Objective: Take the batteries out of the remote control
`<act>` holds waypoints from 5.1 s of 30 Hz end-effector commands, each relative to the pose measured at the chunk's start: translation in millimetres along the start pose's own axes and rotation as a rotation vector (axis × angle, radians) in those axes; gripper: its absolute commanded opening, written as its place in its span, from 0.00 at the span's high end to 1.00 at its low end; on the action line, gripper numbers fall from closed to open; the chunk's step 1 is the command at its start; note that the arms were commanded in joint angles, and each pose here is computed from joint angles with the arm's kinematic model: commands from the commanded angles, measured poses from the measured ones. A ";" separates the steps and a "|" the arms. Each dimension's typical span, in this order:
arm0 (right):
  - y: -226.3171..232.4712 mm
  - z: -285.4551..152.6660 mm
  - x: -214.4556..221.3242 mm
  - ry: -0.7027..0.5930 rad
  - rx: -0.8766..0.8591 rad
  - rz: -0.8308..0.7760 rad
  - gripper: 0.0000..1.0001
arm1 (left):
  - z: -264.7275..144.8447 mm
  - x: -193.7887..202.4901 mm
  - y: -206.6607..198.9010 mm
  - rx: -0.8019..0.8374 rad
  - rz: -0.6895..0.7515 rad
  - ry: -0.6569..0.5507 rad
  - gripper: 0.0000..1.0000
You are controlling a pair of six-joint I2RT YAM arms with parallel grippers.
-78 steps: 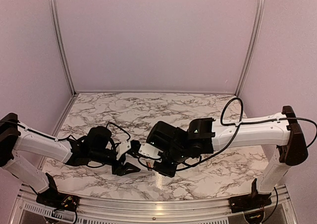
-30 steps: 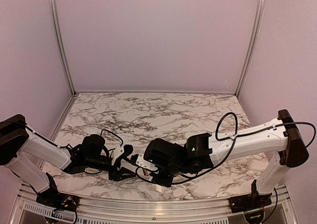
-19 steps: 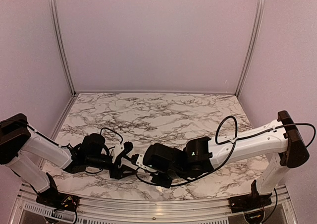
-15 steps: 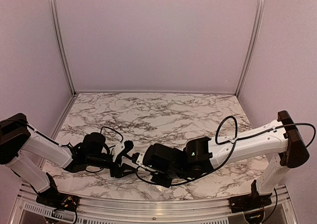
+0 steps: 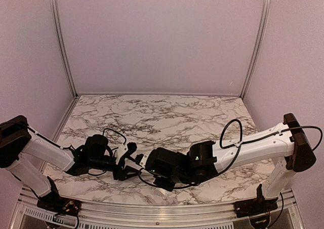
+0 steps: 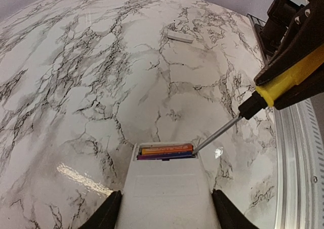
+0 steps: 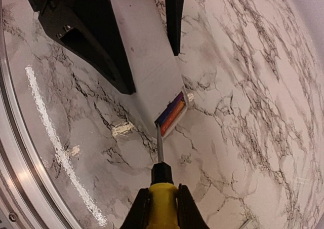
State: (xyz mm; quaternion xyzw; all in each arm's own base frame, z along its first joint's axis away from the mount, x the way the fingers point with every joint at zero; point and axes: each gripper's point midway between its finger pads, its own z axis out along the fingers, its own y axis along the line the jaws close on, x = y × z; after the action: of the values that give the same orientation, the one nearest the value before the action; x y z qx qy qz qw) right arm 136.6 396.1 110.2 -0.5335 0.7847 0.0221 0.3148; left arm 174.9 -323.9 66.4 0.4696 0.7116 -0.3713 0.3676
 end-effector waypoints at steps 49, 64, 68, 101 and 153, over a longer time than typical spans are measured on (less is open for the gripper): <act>-88.2 -44.7 27.1 -0.014 0.162 0.259 1.00 | 6.6 55.5 -18.2 0.120 0.329 0.271 0.01; -125.9 -80.7 26.5 -0.166 0.303 0.410 1.00 | 1.9 -41.2 33.6 -0.155 0.154 0.097 0.01; -141.5 -100.3 20.3 -0.287 0.334 0.506 1.00 | 4.2 -74.8 91.0 -0.285 -0.037 0.118 0.01; -117.5 -127.0 21.8 -0.329 -0.059 0.468 1.00 | 12.1 14.8 -2.7 -0.049 0.277 0.398 0.01; -121.1 -142.5 53.8 -0.273 -0.045 0.525 1.00 | 72.2 14.3 -45.2 0.061 0.303 0.325 0.01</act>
State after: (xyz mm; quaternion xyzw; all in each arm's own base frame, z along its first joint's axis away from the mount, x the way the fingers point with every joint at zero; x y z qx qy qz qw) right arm 156.0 242.8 218.8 -0.3190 0.8503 0.1832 0.3763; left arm 142.8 -395.1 18.9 0.6521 0.6747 -0.2326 0.2560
